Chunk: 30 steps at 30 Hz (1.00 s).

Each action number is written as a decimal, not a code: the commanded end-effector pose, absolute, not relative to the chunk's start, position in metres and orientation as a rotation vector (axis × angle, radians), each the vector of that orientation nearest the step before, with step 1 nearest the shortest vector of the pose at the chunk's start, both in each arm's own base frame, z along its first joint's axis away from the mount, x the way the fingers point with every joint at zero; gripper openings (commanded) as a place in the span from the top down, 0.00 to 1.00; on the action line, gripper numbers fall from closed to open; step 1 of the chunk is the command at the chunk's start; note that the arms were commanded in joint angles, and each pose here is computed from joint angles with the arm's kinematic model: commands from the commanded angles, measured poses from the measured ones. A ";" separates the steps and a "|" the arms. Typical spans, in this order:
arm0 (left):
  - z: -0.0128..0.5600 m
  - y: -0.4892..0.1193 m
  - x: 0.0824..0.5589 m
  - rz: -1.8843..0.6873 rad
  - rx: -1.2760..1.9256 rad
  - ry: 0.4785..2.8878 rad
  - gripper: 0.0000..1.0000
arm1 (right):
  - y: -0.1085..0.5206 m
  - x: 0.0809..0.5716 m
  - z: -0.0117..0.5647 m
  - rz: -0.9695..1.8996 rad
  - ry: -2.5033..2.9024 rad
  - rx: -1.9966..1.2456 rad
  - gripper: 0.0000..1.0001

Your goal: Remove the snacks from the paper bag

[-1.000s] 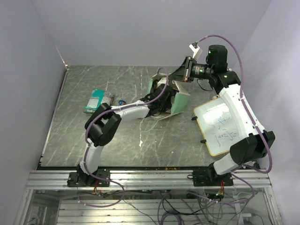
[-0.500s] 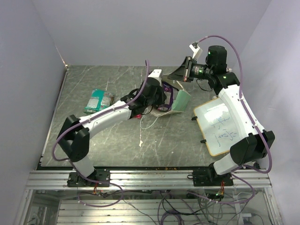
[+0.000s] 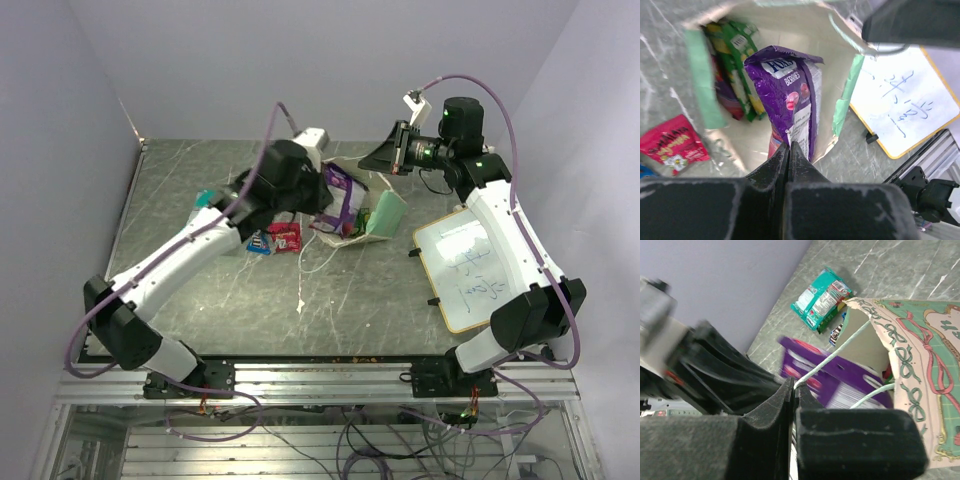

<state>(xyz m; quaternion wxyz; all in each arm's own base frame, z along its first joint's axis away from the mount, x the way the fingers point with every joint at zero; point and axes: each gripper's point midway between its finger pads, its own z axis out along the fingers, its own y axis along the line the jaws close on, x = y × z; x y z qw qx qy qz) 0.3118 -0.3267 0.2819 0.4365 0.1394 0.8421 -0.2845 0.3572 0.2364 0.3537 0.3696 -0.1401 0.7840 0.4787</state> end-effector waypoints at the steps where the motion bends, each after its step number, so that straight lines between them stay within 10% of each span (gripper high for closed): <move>1: 0.343 -0.285 0.305 -0.771 0.396 2.057 0.93 | 0.236 0.363 0.362 1.182 1.982 -0.396 1.00; 18: 0.311 -0.077 0.326 0.059 0.177 2.349 0.93 | 0.236 0.356 0.351 1.197 2.029 -0.405 1.00; 30: 0.241 -0.029 0.402 -0.078 0.030 2.483 0.93 | 0.252 0.346 0.349 1.240 2.055 -0.470 1.00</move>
